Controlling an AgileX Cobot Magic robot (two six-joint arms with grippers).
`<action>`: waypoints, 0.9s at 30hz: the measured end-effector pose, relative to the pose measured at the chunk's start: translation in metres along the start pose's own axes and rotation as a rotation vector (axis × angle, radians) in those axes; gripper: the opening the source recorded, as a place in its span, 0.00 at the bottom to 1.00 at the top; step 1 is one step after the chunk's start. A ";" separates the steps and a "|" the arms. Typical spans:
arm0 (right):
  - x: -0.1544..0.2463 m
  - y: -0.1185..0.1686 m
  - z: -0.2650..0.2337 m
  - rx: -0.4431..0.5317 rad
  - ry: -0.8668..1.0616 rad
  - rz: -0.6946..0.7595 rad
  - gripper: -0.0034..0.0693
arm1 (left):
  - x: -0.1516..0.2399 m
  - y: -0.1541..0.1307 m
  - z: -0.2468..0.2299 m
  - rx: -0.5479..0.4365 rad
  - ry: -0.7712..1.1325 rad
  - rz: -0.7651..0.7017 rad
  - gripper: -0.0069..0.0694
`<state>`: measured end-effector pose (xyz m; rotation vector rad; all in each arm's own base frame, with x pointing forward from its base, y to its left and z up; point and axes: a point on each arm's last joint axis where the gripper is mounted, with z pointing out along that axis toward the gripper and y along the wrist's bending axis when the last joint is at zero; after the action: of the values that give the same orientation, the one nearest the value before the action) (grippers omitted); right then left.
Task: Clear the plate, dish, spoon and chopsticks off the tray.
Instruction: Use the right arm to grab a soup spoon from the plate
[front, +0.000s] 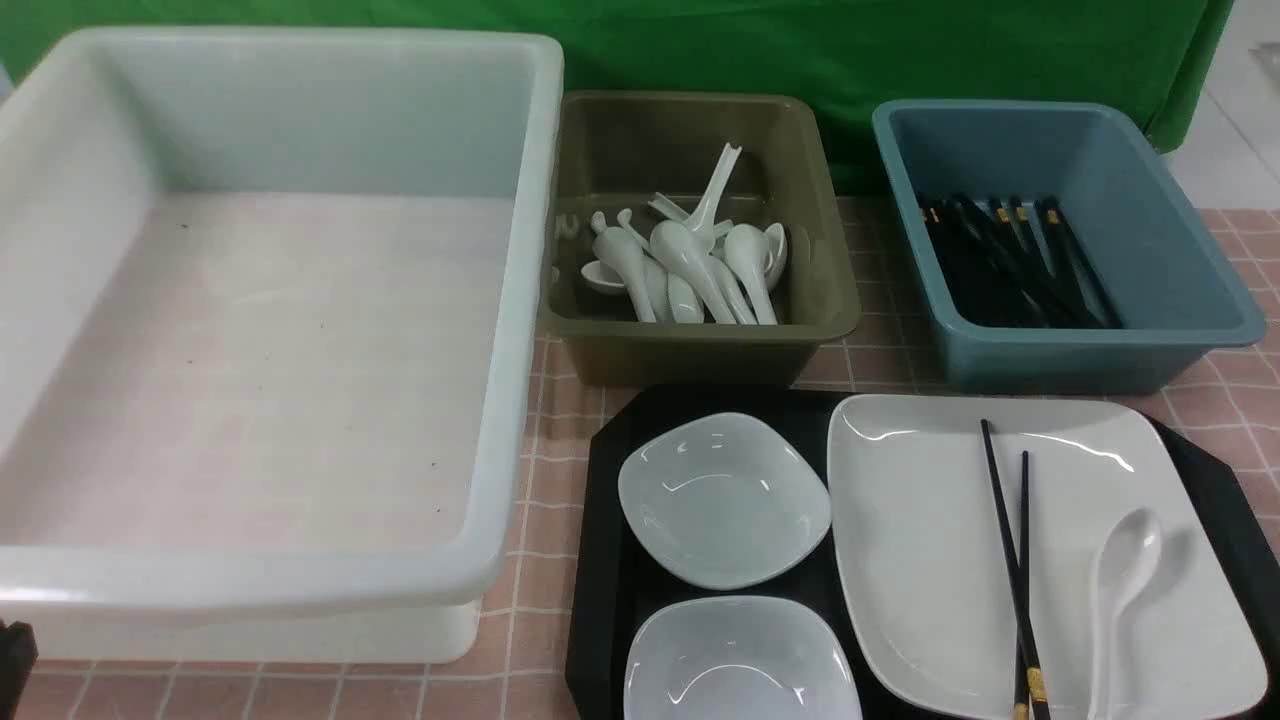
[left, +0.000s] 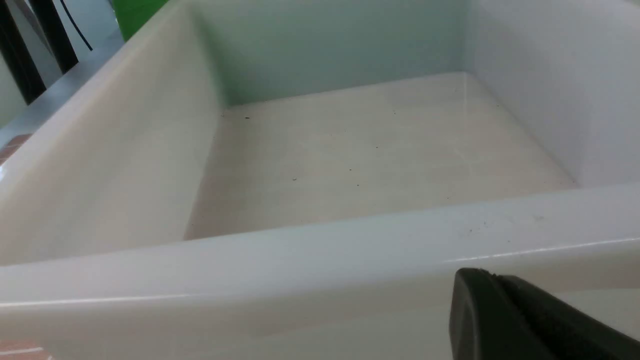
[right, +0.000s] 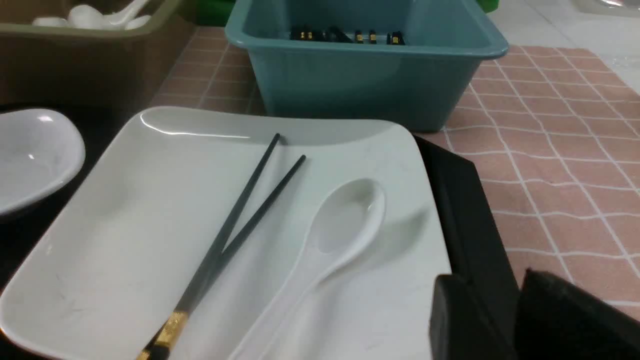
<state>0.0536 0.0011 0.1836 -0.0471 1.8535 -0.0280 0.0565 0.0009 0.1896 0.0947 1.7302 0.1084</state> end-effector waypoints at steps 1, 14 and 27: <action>0.000 0.000 0.000 0.000 0.000 0.000 0.38 | 0.000 0.000 0.000 0.000 0.000 0.000 0.12; 0.000 0.000 0.000 0.000 0.000 0.001 0.38 | -0.003 0.000 0.000 -0.004 -0.033 -0.004 0.12; 0.000 0.000 0.000 0.000 -0.001 0.000 0.38 | -0.043 0.019 -0.013 -0.063 -0.547 -0.582 0.12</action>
<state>0.0536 0.0011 0.1837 -0.0473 1.8521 -0.0283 0.0504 0.0142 0.2362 -0.3932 1.1499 -0.2713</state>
